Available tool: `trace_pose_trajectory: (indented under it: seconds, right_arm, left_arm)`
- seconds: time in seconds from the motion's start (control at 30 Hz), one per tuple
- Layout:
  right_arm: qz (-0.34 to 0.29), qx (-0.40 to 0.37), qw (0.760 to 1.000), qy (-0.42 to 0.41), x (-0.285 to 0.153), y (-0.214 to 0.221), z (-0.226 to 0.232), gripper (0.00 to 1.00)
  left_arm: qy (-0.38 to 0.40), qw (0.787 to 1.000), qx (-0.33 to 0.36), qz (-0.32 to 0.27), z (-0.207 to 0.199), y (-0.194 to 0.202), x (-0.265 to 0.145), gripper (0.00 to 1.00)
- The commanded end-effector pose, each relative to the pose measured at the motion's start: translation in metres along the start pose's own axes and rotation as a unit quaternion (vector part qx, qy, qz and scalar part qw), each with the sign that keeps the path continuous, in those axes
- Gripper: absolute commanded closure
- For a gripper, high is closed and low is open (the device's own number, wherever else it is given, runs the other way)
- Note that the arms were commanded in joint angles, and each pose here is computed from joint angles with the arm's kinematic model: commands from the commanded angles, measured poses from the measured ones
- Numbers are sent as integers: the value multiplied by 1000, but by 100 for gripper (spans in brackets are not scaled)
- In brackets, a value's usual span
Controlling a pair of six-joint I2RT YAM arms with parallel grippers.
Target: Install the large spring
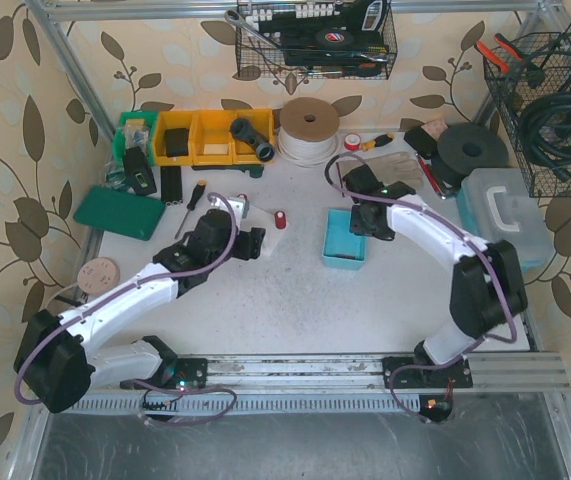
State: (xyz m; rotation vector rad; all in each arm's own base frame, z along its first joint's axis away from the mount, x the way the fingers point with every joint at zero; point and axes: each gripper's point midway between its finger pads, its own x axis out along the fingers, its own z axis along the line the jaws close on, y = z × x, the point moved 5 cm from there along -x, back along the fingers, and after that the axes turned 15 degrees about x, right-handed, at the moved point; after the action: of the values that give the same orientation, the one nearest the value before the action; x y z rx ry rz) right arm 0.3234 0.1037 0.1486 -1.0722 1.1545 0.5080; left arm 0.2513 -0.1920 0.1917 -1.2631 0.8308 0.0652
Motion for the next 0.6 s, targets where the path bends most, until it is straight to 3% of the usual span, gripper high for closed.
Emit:
trace_pose_trajectory:
  seconds: [0.0, 0.27, 0.57]
  right_arm:
    - [-65, -25, 996, -53, -53, -23, -3, 60]
    - [-69, -158, 956, -236, -93, -1, 9, 59]
    - [-39, -208, 943, -255, -68, 10, 23, 61]
  left_arm:
    - [40, 999, -35, -11, -8, -36, -31, 16]
    - [29, 999, -35, -8, 4, -49, -81, 3]
    - [62, 998, -16, -14, -1, -41, -93, 2]
